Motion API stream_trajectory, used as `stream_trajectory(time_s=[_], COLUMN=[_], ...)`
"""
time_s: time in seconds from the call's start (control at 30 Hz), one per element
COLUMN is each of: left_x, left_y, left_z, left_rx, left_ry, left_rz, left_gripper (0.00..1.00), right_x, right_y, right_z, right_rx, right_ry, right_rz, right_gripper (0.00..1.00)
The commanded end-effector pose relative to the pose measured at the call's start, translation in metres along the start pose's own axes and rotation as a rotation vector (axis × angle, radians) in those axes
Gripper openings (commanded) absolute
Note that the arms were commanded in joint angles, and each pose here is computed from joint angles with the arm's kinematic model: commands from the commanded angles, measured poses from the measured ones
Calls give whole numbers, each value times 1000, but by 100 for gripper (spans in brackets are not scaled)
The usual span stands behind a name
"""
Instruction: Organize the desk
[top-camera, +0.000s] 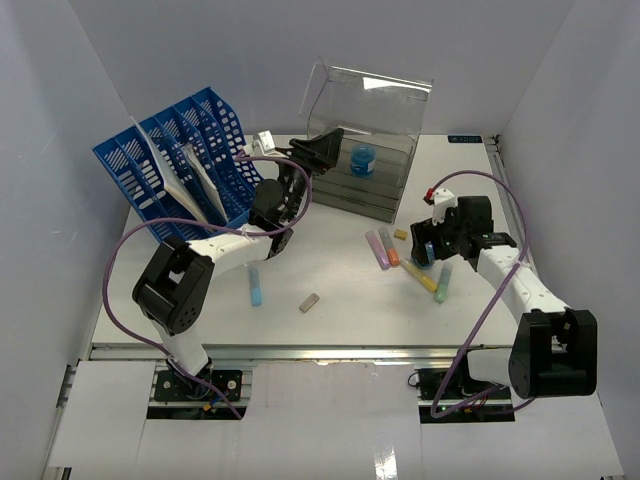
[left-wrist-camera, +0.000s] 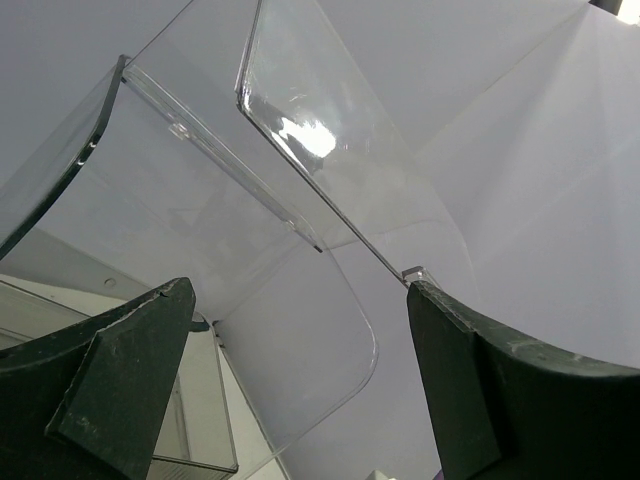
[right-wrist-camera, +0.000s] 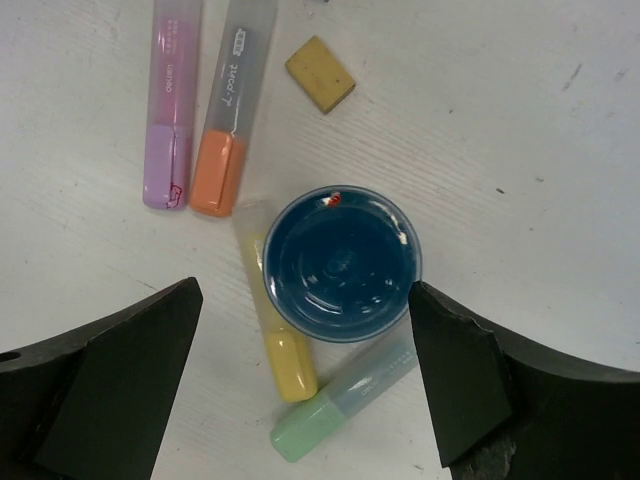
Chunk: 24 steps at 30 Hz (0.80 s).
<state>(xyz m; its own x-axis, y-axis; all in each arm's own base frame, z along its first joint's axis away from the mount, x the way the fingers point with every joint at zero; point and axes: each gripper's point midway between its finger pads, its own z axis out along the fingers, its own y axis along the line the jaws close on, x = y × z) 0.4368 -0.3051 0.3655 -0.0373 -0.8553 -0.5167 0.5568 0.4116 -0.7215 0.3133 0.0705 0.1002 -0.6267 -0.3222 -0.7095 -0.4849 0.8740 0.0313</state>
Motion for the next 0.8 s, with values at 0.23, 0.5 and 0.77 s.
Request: stream_trajectory(time_s=[0.23, 0.5, 0.77], left_x=[-33, -34, -33], left_y=[-26, -23, -22], left_z=[0, -2, -2], left_rx=[53, 47, 44], left_ry=[-46, -43, -40], left_rz=[-3, -13, -17], left_gripper=[98, 98, 98], right_x=[-3, -12, -5], right_y=[-12, -15, -29], right_z=[23, 16, 14], right_rx=[123, 165, 237], right_ry=[37, 6, 34], right_rz=[-9, -109, -175], right_gripper=[90, 91, 94])
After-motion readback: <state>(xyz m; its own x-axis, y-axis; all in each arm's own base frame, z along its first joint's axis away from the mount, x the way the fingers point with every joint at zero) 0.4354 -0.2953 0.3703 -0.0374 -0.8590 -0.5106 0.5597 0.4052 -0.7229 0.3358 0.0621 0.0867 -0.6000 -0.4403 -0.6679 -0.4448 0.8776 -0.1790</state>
